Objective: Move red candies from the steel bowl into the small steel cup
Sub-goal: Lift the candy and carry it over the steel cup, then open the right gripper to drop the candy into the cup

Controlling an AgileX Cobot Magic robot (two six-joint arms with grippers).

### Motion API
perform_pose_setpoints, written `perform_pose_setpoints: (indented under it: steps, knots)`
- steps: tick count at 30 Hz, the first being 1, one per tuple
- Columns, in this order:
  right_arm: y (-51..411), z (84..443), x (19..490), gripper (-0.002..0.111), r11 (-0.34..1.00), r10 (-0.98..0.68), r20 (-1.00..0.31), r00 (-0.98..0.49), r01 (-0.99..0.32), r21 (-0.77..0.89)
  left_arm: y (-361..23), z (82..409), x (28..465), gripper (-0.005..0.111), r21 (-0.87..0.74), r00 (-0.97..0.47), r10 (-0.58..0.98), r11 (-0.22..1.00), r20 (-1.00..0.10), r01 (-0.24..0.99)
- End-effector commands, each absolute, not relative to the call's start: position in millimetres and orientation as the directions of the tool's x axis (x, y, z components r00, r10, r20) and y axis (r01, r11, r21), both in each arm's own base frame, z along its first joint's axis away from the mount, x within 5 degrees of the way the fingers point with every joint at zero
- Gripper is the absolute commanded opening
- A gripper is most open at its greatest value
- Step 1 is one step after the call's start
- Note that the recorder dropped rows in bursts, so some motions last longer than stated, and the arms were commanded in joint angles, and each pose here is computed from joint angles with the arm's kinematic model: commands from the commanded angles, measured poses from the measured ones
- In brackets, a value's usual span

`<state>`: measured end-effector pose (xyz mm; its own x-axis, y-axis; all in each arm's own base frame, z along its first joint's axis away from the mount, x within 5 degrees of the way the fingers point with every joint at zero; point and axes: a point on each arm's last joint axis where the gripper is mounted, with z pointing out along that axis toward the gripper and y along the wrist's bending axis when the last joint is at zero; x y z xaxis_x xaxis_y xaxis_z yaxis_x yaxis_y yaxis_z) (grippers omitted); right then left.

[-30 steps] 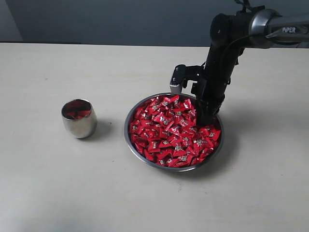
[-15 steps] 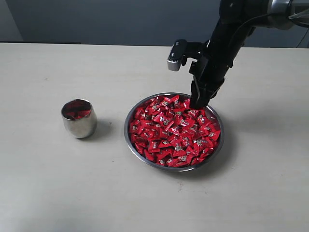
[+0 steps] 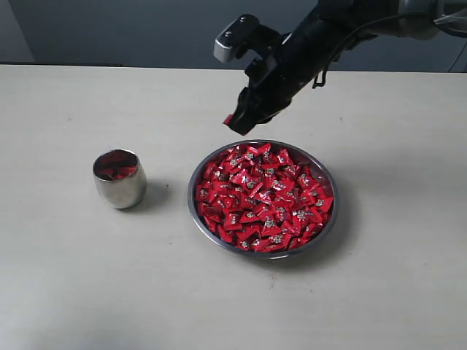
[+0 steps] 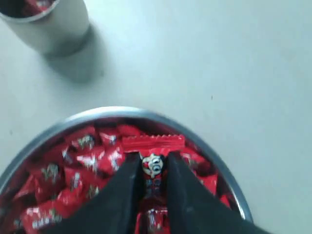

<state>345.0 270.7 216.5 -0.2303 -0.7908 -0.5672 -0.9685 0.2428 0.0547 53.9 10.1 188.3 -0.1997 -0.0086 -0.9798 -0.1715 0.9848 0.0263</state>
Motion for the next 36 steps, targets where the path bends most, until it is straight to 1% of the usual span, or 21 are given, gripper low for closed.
perform_pose_setpoints:
  steps: [1,3,8,12,16,20,28,36]
  knots:
    - [301.0,224.5,333.5,-0.001,0.246,-0.748,-0.641,-0.173,-0.969,-0.026,10.2,187.5,53.8,0.0,0.025,-0.197,-0.01,0.985,-0.98,-0.173]
    - [312.1,227.8,333.1,-0.001,0.247,-0.731,-0.664,-0.16,-0.968,-0.039,10.2,187.5,53.8,0.0,0.025,-0.197,-0.01,0.985,-0.98,-0.173]
    - [340.6,233.2,339.5,-0.001,0.256,-0.652,-0.721,-0.234,-0.963,0.081,10.2,187.5,53.8,0.0,0.025,-0.197,-0.01,0.985,-0.98,-0.173]
    - [359.2,236.1,343.3,-0.001,0.263,-0.615,-0.739,-0.274,-0.955,0.135,10.2,187.5,53.8,0.0,0.025,-0.197,-0.01,0.985,-0.98,-0.173]
    - [378.3,237.6,338.3,-0.001,0.221,-0.614,-0.749,-0.249,-0.965,0.14,10.2,187.5,53.8,0.0,0.025,-0.197,-0.01,0.985,-0.98,-0.173]
    - [398.5,226.3,329.1,-0.001,0.191,-0.625,-0.738,-0.253,-0.967,0.17,10.2,187.5,53.8,0.0,0.025,-0.197,-0.01,0.985,-0.98,-0.173]
    - [420.7,195.0,305.7,-0.001,0.106,-0.698,-0.678,-0.23,-0.97,0.22,10.2,187.5,53.8,0.0,0.025,-0.197,-0.01,0.985,-0.98,-0.173]
    - [424.5,190.2,301.7,-0.001,0.096,-0.713,-0.67,-0.208,-0.975,0.201,10.2,187.5,53.8,0.0,0.025,-0.197,-0.01,0.985,-0.98,-0.173]
